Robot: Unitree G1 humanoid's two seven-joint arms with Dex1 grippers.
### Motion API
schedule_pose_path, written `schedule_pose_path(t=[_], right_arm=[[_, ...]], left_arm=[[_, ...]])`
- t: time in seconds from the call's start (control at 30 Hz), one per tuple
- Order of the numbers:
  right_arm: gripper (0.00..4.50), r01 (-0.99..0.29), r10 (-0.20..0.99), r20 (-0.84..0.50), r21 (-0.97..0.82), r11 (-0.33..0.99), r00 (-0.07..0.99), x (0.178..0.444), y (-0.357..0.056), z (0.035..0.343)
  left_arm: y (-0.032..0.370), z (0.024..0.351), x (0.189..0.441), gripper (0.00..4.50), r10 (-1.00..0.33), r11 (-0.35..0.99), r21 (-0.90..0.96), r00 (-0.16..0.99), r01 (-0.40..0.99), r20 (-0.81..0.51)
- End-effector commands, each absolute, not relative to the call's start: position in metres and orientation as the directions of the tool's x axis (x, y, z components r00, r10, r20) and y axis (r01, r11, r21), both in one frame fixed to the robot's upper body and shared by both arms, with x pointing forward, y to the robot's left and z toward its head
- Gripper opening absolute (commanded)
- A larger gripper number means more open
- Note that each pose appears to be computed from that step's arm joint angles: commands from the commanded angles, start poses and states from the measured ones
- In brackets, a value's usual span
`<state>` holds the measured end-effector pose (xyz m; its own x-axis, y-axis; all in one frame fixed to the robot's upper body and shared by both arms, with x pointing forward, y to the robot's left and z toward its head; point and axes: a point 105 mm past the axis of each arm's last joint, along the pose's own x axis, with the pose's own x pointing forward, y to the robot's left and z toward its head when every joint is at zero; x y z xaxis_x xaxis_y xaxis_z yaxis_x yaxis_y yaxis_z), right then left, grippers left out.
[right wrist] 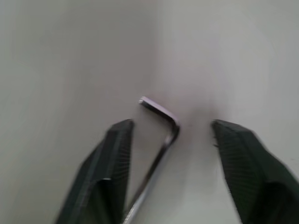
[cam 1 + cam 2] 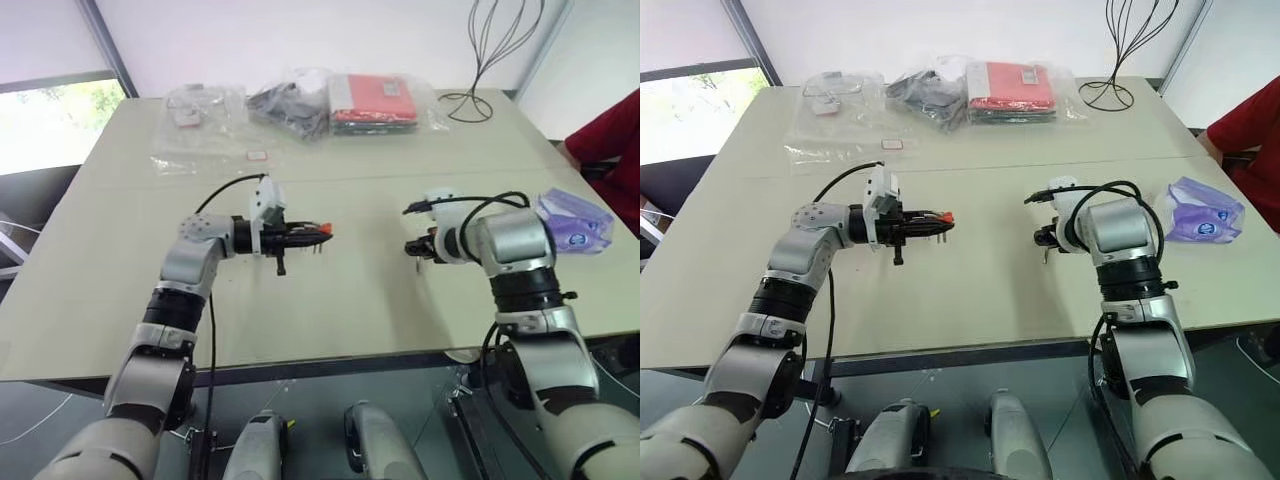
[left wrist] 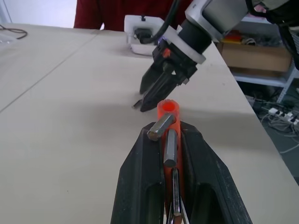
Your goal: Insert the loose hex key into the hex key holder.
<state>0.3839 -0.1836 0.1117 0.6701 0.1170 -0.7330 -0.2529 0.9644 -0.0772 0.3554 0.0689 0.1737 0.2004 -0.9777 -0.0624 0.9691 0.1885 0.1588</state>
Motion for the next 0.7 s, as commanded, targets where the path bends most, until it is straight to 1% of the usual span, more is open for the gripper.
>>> schedule_pose_path(t=[0.03, 0.07, 0.1, 0.17, 0.3, 0.33, 0.37, 0.43, 0.47, 0.5, 0.53, 0.6, 0.7], right_arm=[[0.83, -0.259, 0.114, -0.816, -0.045, 0.965, 0.567, 0.361, -0.180, 0.083], [0.25, -0.256, 0.115, -0.820, -0.039, 0.966, 0.560, 0.357, -0.181, 0.083], [0.12, -0.258, 0.119, -0.823, -0.034, 0.966, 0.555, 0.353, -0.181, 0.083], [0.12, -0.263, 0.129, -0.827, -0.023, 0.965, 0.547, 0.348, -0.179, 0.084], [0.12, -0.263, 0.133, -0.795, -0.034, 0.964, 0.592, 0.354, -0.179, 0.091], [0.12, -0.277, 0.140, -0.747, -0.061, 0.959, 0.649, 0.365, -0.179, 0.104], [0.12, -0.283, 0.156, -0.665, -0.086, 0.955, 0.730, 0.382, -0.177, 0.127], [0.12, -0.279, 0.211, -0.456, -0.086, 0.957, 0.865, 0.410, -0.170, 0.184], [0.12, -0.285, 0.246, -0.354, -0.062, 0.957, 0.903, 0.418, -0.164, 0.210], [0.12, -0.317, 0.306, -0.218, -0.017, 0.948, 0.927, 0.422, -0.157, 0.243], [0.12, -0.356, 0.357, -0.097, 0.019, 0.934, 0.929, 0.422, -0.151, 0.271], [0.12, -0.460, 0.451, 0.102, 0.096, 0.883, 0.887, 0.413, -0.139, 0.312], [0.12, -0.567, 0.504, 0.295, 0.196, 0.800, 0.812, 0.398, -0.134, 0.343]], left_arm=[[0.073, 0.187, 0.353, 0.00, -0.977, 0.202, 0.194, 0.210, 0.960, -0.026], [0.074, 0.187, 0.353, 0.00, -0.976, 0.205, 0.193, 0.214, 0.960, -0.027], [0.075, 0.186, 0.353, 0.00, -0.976, 0.208, 0.193, 0.217, 0.959, -0.028], [0.075, 0.185, 0.353, 0.00, -0.975, 0.210, 0.192, 0.220, 0.959, -0.029], [0.072, 0.185, 0.354, 0.00, -0.975, 0.211, 0.191, 0.220, 0.959, -0.027], [0.071, 0.186, 0.355, 0.00, -0.976, 0.210, 0.190, 0.218, 0.959, -0.026], [0.070, 0.187, 0.356, 0.00, -0.977, 0.205, 0.185, 0.214, 0.961, -0.027], [0.070, 0.188, 0.361, 0.00, -0.979, 0.195, 0.167, 0.202, 0.966, -0.028], [0.071, 0.189, 0.363, 0.00, -0.980, 0.192, 0.155, 0.199, 0.969, -0.029], [0.071, 0.191, 0.366, 0.00, -0.982, 0.183, 0.134, 0.188, 0.974, -0.027], [0.070, 0.194, 0.370, 0.00, -0.984, 0.175, 0.110, 0.178, 0.978, -0.023], [0.071, 0.203, 0.378, 0.00, -0.985, 0.171, 0.084, 0.173, 0.982, -0.008], [0.066, 0.223, 0.390, 0.00, -0.985, 0.170, 0.072, 0.168, 0.983, 0.027]])
